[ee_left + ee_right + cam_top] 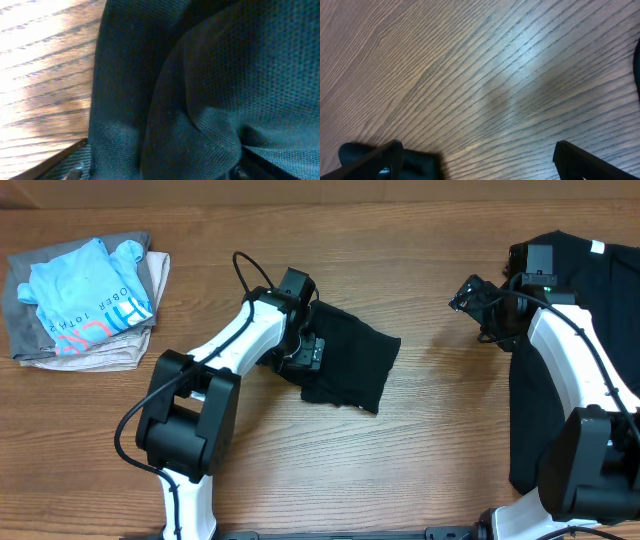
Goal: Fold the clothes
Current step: 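Close the left gripper firmly on the folded black bundle, then lift the black bundle and carry it left to the clothes stack, then lower the black bundle onto the top of the clothes stack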
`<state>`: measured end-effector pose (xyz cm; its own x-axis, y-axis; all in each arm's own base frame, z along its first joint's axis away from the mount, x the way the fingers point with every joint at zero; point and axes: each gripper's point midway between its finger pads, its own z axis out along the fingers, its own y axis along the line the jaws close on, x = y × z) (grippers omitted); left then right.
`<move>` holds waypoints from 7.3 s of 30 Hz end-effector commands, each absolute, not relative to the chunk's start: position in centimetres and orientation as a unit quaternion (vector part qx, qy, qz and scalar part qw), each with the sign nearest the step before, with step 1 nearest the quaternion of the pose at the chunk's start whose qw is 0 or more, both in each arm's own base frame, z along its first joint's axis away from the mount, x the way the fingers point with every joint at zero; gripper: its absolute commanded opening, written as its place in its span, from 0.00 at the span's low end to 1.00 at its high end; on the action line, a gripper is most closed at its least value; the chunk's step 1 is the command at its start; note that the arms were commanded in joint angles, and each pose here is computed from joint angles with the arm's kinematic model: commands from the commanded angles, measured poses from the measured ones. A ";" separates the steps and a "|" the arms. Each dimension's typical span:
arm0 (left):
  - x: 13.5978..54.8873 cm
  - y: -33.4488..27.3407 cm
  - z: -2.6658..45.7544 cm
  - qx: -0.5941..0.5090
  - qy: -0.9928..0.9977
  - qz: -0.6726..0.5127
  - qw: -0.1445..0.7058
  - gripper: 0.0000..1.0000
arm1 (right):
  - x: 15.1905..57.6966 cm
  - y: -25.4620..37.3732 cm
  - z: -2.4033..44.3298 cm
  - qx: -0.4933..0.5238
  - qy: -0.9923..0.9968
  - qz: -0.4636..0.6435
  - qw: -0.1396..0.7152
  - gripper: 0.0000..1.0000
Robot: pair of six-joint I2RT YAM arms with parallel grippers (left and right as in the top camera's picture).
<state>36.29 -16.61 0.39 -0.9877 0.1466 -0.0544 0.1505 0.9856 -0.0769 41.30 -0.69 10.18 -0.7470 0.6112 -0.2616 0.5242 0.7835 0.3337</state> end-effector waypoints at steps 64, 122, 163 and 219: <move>50.4 -5.4 20.3 -0.133 0.963 -0.074 0.220 0.04 | 41.4 -0.9 10.3 0.305 0.927 0.116 0.187 1.00; 55.5 24.5 23.3 -0.451 0.795 -0.145 0.379 0.04 | 41.4 -0.9 10.3 0.305 0.927 0.116 0.187 1.00; 45.1 22.1 20.2 -0.435 0.866 -0.166 0.182 0.06 | 41.4 -0.9 10.4 0.305 0.927 0.116 0.187 1.00; 46.7 23.1 14.9 -0.372 0.898 -0.125 0.199 0.04 | 41.4 -0.9 10.3 0.305 0.927 0.116 0.187 1.00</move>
